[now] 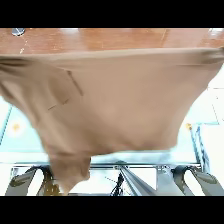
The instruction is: Fold the shirts.
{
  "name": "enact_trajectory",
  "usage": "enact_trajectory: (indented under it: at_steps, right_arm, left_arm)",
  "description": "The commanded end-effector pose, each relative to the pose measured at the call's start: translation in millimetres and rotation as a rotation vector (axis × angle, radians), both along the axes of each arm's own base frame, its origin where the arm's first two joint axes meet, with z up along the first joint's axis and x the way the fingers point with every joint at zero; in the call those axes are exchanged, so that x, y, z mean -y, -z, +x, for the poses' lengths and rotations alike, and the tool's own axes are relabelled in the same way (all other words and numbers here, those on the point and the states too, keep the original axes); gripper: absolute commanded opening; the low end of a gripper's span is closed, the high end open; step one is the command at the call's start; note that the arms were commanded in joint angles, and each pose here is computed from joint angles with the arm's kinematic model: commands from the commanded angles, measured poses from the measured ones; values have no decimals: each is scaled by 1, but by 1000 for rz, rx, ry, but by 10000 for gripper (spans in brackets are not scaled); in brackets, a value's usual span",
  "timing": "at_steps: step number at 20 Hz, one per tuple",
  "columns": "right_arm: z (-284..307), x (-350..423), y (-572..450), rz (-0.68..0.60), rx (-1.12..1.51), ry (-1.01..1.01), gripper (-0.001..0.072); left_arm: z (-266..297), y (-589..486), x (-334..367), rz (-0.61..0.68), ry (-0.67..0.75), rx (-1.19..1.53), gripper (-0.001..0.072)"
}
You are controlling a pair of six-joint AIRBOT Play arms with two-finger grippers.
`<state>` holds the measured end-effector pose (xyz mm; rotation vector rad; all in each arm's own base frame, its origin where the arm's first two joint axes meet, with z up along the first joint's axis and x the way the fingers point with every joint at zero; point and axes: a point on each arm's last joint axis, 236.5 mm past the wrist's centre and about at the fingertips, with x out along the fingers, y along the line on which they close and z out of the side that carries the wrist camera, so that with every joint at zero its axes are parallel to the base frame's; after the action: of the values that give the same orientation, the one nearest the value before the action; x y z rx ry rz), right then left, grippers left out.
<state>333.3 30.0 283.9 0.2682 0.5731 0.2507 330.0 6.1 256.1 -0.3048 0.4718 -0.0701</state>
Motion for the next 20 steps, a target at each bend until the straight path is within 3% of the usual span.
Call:
enact_trajectory:
  at_steps: [1, 6, 9, 14, 20]
  right_arm:
    - [78, -1, 68, 160, -89, -52, 22]
    - [181, 23, 160, 379, -168, 44, 22]
    - [225, 27, 193, 434, -215, 45, 22]
    - [258, 23, 237, 522, -336, 32, 22]
    - [245, 13, 263, 548, -443, -17, 22]
  left_arm:
    - [74, 76, 16, -121, 40, -107, 18]
    - [173, 153, 24, -179, 1, -194, 18]
    - [206, 185, 31, -273, -28, -257, 19]
    - [211, 230, 39, -316, -24, -359, 19]
    - [189, 259, 51, -332, 37, -502, 19]
